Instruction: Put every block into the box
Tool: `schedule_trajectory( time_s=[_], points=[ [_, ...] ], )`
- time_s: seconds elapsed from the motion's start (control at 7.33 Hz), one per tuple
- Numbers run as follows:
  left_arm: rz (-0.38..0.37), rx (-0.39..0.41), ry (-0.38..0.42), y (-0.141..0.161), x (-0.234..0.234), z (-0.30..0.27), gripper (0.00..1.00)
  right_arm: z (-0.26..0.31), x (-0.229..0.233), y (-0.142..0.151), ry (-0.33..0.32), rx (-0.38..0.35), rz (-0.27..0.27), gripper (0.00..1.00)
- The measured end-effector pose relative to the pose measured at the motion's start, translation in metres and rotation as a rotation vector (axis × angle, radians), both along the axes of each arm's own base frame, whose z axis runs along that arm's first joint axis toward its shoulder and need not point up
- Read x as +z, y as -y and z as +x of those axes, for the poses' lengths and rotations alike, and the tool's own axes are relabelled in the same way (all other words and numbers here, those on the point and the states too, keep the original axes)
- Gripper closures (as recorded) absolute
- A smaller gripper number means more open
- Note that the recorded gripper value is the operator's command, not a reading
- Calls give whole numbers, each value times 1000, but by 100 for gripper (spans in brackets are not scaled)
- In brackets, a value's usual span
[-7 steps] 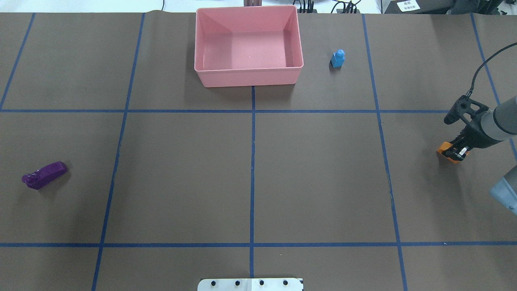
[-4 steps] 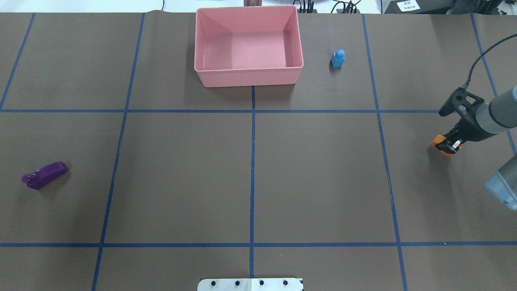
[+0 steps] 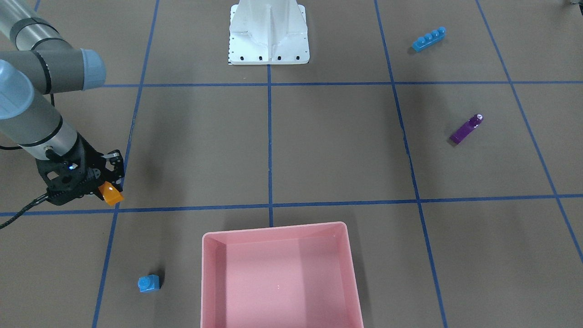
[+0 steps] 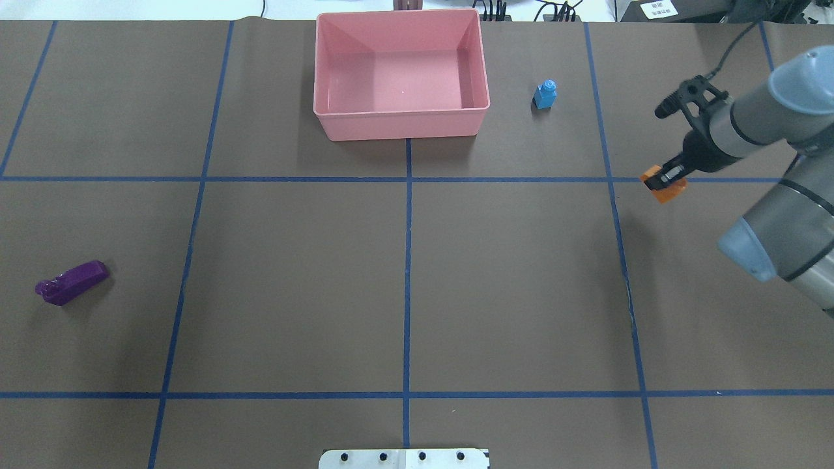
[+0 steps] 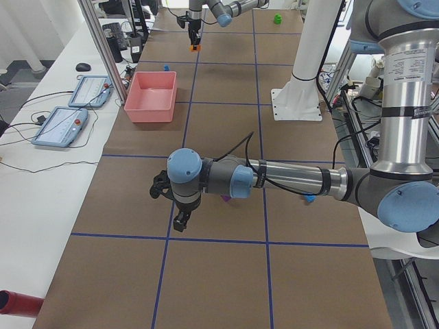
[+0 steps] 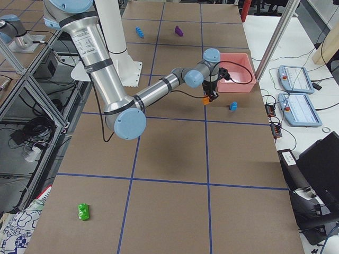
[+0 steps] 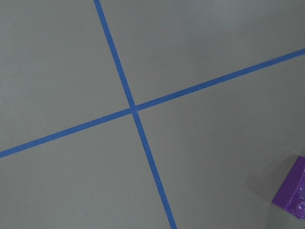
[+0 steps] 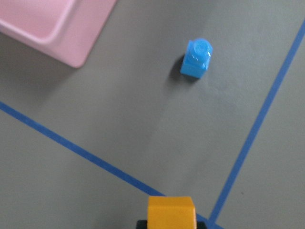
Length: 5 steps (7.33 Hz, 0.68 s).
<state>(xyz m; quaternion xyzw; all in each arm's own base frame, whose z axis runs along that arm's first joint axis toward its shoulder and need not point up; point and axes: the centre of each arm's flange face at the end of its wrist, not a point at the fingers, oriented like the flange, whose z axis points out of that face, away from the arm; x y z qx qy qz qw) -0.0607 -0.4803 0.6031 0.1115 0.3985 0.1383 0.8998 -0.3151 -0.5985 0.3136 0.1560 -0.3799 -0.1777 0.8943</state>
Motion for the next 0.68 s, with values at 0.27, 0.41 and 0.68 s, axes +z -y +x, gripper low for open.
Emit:
schedule_trajectory(
  time_s=[0.27,0.41,0.68],
  points=[
    [-1,0,0,0,1,0,0,-43,-96,49,31,102,-107,100],
    [-2,0,1,0,1,0,0,-65,-132,74,36,143,-152,100],
    [-4,0,1,0,2,0,0,-102,-172,114,36,221,-173,100]
  ],
)
